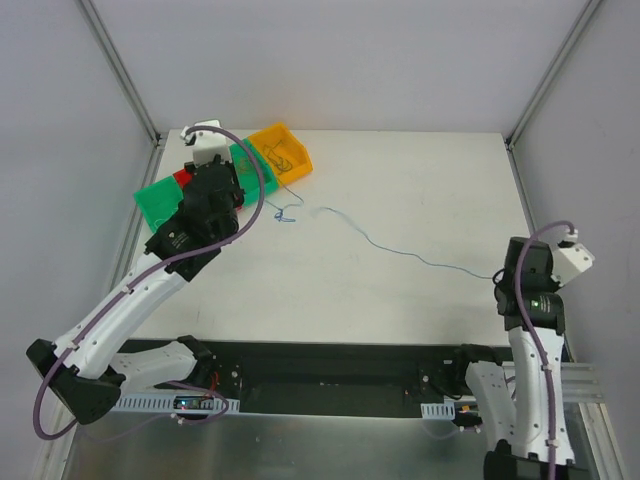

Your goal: Untangle the cables

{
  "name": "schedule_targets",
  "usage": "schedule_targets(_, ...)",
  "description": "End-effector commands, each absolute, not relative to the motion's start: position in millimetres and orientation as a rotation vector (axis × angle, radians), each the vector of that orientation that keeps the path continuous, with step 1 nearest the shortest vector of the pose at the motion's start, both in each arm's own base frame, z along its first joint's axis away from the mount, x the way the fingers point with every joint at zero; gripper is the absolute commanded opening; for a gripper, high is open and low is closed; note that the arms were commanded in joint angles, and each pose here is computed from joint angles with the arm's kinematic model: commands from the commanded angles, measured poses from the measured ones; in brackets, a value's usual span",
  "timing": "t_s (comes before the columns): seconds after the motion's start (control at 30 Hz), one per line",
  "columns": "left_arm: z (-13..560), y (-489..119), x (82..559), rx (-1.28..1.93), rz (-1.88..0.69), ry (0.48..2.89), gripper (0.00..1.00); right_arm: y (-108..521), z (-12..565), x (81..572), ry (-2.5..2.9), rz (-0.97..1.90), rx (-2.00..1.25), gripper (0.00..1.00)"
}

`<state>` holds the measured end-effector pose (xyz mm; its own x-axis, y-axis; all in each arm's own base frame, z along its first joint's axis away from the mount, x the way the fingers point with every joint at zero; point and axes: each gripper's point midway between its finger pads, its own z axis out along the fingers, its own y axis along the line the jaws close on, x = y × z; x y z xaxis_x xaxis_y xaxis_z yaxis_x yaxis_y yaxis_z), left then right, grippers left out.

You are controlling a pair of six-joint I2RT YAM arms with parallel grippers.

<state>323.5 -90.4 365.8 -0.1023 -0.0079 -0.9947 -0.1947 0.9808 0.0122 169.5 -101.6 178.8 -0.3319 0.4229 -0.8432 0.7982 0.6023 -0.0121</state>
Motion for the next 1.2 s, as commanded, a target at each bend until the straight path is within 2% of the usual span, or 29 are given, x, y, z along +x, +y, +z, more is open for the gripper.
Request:
schedule_targets(0.0,378.7,-51.5,321.0,-0.317,0.213,1.593,0.00,-117.7,192.9,162.1,1.869,-0.440,1.157,0.00)
schedule_targets(0.23,387.5,-19.9,317.3,-0.403,0.276,1.552,0.00,-124.9,198.8,173.1,1.836,-0.360,1.251,0.00)
schedule_targets(0.3,388.1,-27.5,320.1,-0.354,0.229,1.553,0.00,-110.8,206.2,199.2,1.877,-0.237,1.095,0.00)
schedule_targets(0.43,387.1,-68.6,329.8,-0.181,0.029,1.579,0.00,-41.5,205.4,243.0,1.983,0.136,0.714,0.00)
schedule_targets(0.67,372.3,-107.1,343.7,0.066,-0.042,1.625,0.00,61.5,210.7,253.8,1.983,0.554,0.180,0.00)
schedule_targets(0.77,368.4,-118.6,351.2,0.109,-0.080,1.638,0.00,77.6,212.9,249.1,1.950,0.536,0.049,0.00)
schedule_targets(0.9,359.1,-130.1,379.7,0.115,-0.097,1.688,0.00,83.9,206.4,251.0,1.932,0.564,0.050,0.00)
schedule_targets(1.17,388.9,-119.2,452.4,0.061,-0.068,1.669,0.00,96.7,171.8,254.1,1.981,0.638,0.033,0.00)
